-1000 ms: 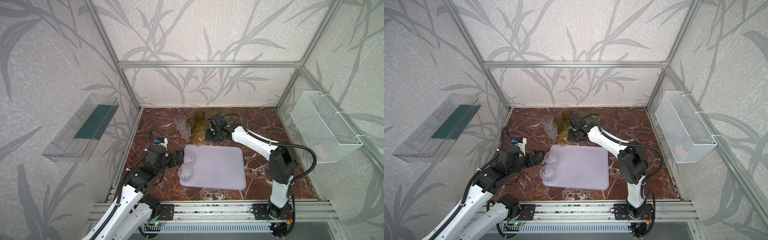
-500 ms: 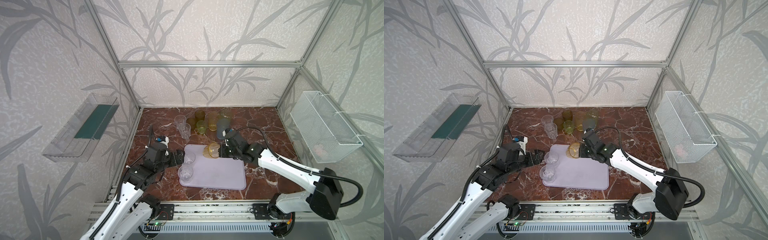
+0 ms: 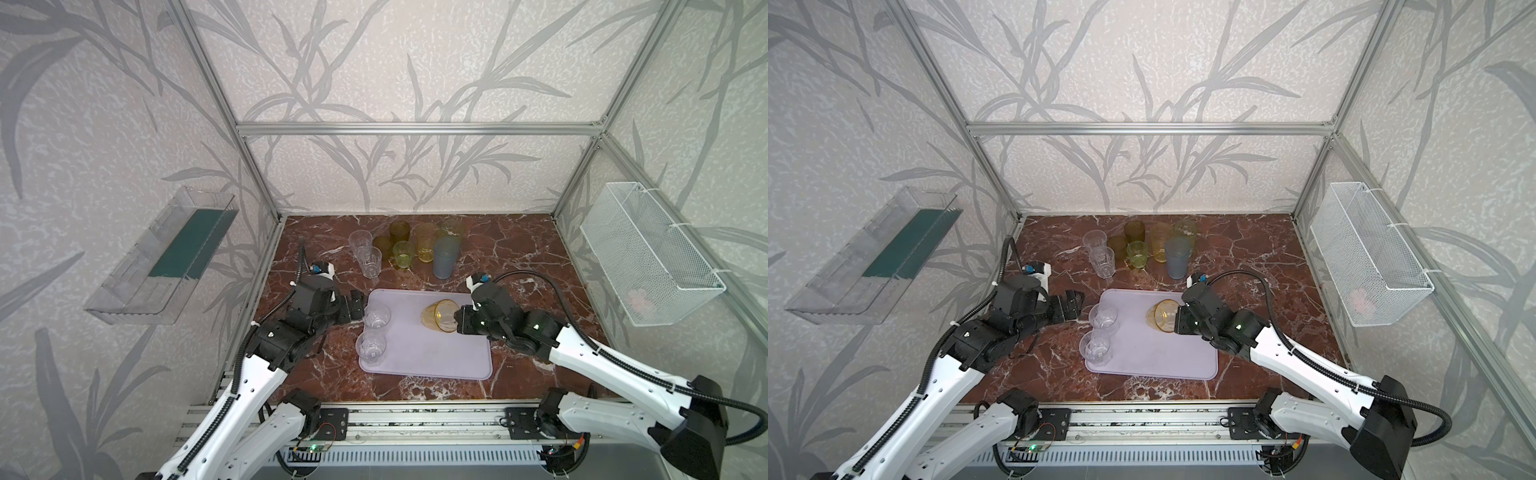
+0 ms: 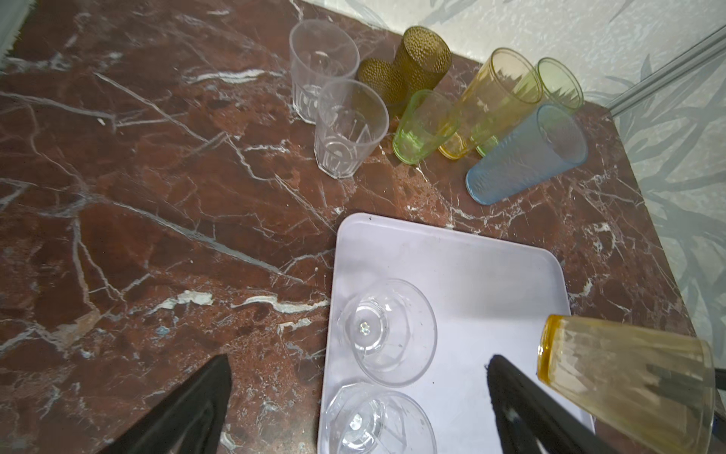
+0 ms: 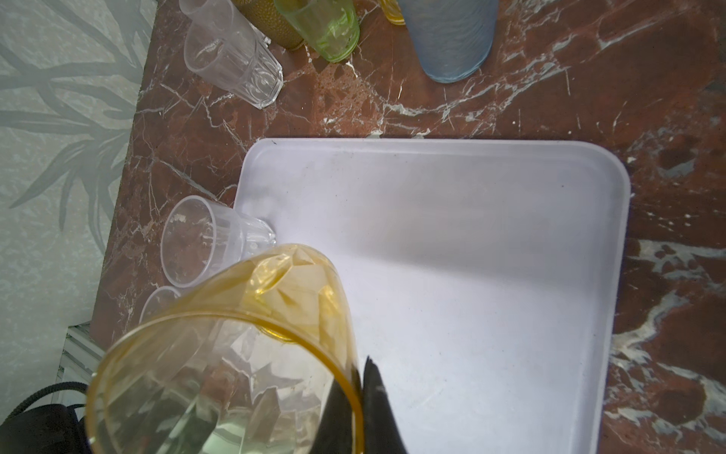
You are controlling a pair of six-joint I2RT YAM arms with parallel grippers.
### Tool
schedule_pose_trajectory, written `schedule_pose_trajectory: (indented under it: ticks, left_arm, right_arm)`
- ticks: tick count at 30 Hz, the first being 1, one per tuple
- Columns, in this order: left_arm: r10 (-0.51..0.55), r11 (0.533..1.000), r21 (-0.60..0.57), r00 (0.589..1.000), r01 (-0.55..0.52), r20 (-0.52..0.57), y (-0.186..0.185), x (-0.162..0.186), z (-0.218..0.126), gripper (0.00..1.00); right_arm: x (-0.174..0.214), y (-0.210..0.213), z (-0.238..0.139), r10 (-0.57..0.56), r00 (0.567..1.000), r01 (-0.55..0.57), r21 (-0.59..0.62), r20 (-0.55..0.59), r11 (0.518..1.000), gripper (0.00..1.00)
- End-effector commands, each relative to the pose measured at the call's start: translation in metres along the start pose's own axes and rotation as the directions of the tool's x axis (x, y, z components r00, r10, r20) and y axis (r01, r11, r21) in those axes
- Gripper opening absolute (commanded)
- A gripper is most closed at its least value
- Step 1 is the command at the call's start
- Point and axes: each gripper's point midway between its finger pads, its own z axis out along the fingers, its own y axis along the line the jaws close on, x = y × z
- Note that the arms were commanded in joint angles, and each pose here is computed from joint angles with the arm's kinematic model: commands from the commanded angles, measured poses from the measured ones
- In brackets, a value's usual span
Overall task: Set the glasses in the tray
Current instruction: 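Carry the yellow glass with the right gripper onto the tray near the clear glasses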
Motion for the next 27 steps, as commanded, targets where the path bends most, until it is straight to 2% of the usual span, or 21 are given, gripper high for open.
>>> schedule_pose_trajectory:
  ticks: [1, 6, 13, 18, 27]
  left_arm:
    - [0.009, 1.000, -0.030, 0.999, -0.008, 0.038, 0.006, -0.006, -0.005, 0.99]
    - [-0.026, 1.000, -0.009, 0.999, 0.026, 0.037, 0.003, -0.003, 0.006, 0.99]
    - [-0.025, 0.999, -0.018, 0.999, 0.026, 0.038, 0.001, -0.013, -0.008, 0.99]
    - [-0.057, 0.998, -0.011, 0.997, 0.058, 0.050, 0.003, -0.012, -0.014, 0.99]
    - [-0.130, 0.991, 0.043, 0.991, 0.130, -0.008, -0.005, 0.000, -0.011, 0.99]
  right_arm:
    - [0.003, -0.002, -0.013, -0.003, 1.000, 0.003, 0.011, 0.022, 1.000, 0.00]
    - [0.008, -0.008, -0.021, -0.015, 0.999, 0.014, 0.029, 0.037, 0.999, 0.00]
    - [0.023, -0.013, -0.016, 0.001, 1.000, -0.001, 0.058, 0.008, 0.998, 0.00]
    - [0.030, -0.003, -0.009, -0.017, 1.000, 0.016, 0.042, 0.008, 0.999, 0.00]
    - [0.047, 0.019, 0.002, -0.091, 0.995, 0.093, 0.046, -0.036, 0.995, 0.00]
